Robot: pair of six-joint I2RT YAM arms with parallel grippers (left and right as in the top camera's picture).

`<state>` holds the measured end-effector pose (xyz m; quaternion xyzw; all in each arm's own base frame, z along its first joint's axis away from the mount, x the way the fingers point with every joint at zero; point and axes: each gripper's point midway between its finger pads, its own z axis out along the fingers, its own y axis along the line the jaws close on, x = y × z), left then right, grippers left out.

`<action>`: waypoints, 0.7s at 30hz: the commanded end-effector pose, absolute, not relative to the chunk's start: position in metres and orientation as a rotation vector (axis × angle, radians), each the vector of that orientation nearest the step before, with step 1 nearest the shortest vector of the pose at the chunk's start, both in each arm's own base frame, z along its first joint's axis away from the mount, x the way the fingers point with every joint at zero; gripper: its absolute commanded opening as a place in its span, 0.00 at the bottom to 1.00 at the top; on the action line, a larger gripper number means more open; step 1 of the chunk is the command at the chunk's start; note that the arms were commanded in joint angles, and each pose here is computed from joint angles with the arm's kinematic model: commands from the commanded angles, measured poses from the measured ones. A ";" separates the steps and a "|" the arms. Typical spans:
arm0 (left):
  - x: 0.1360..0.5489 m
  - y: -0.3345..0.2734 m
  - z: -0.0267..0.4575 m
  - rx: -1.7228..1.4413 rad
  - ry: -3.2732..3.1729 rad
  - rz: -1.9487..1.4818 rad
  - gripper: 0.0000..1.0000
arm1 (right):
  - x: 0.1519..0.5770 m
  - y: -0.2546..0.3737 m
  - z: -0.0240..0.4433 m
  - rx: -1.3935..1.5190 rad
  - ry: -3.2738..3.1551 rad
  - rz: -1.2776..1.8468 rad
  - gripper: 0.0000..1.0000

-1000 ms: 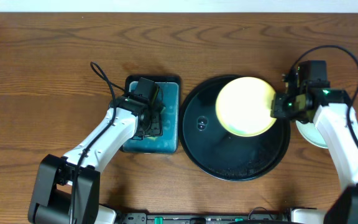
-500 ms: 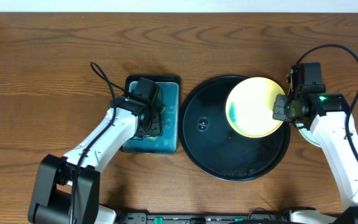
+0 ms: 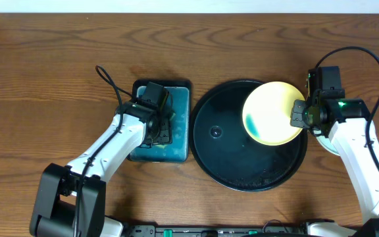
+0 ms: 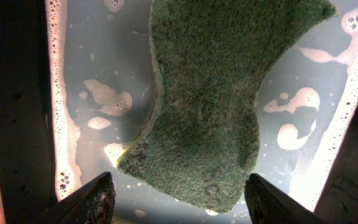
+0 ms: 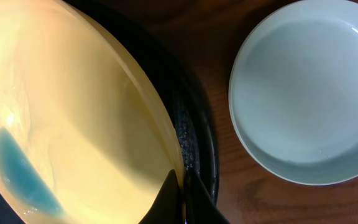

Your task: Clean dirty plates on tray and stack at the side

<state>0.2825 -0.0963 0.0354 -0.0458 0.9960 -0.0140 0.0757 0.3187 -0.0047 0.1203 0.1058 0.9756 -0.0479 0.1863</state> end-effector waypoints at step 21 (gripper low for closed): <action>0.285 -0.094 0.037 -0.157 2.974 -0.031 0.68 | 0.309 -0.095 0.127 0.918 2.573 -0.176 0.01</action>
